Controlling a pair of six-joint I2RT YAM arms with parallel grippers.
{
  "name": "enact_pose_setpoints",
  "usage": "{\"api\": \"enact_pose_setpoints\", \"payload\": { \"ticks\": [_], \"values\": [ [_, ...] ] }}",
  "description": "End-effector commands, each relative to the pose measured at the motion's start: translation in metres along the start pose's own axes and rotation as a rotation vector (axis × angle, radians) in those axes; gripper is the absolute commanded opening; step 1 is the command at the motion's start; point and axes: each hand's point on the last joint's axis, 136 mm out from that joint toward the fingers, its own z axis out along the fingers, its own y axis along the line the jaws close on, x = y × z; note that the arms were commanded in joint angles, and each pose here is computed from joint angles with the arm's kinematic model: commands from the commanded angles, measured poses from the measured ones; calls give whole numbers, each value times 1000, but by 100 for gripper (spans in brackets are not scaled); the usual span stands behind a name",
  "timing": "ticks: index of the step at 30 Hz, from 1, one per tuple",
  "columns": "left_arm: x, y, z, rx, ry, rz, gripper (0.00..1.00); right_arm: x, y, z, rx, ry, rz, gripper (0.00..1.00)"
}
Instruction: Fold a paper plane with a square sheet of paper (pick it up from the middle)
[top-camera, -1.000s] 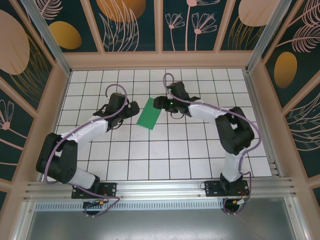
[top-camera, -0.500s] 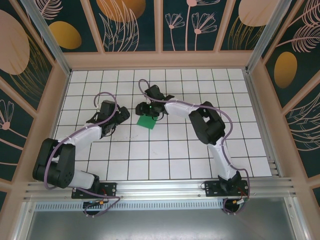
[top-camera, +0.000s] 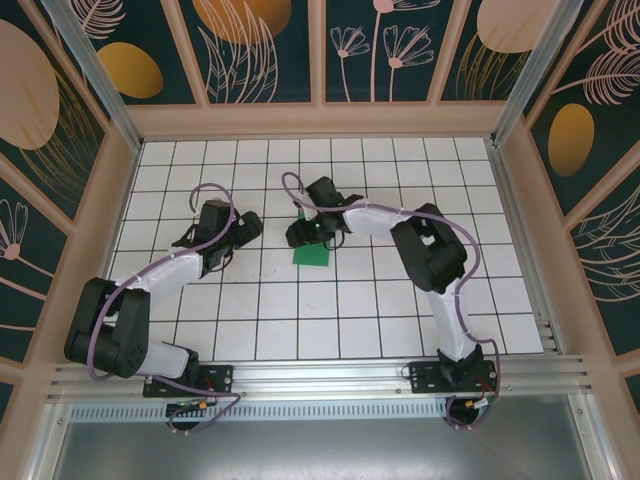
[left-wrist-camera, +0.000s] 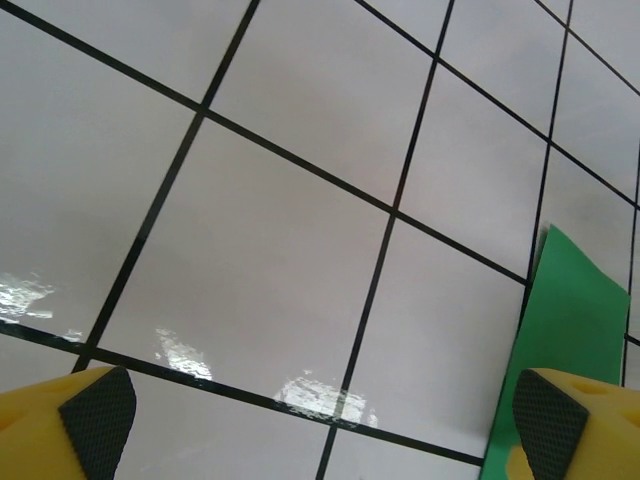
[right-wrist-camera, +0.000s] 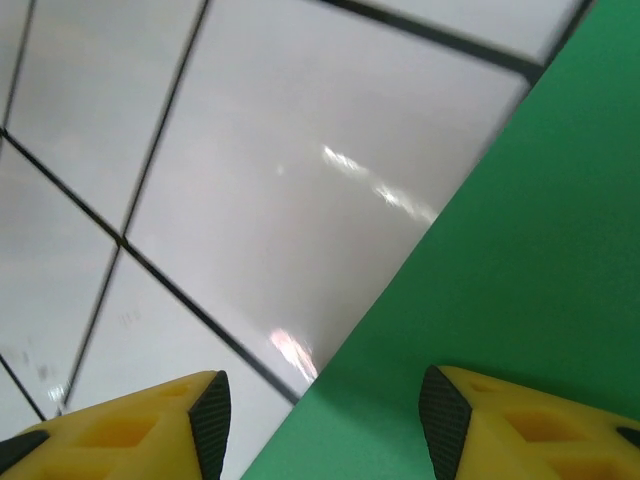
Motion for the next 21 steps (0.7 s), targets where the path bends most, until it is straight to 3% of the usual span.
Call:
{"api": "enact_pose_setpoints", "payload": {
  "ticks": [1,5,8,14,21],
  "values": [
    [2,-17,3,92,29,21,98,42,-22,-12,28,132,-1,57],
    [12,-44,6,235,101,36,97,6,-3,-41,-13,-21,72,58],
    [19,-70,3,363,153,49,93,-8,-10,-70,-5,-135,205,59],
    [33,-123,1,523,222,103,85,7,-54,-115,45,-251,488,60],
    [75,-173,31,591,372,132,60,35,-65,-119,0,-239,636,60]
  ]
}}
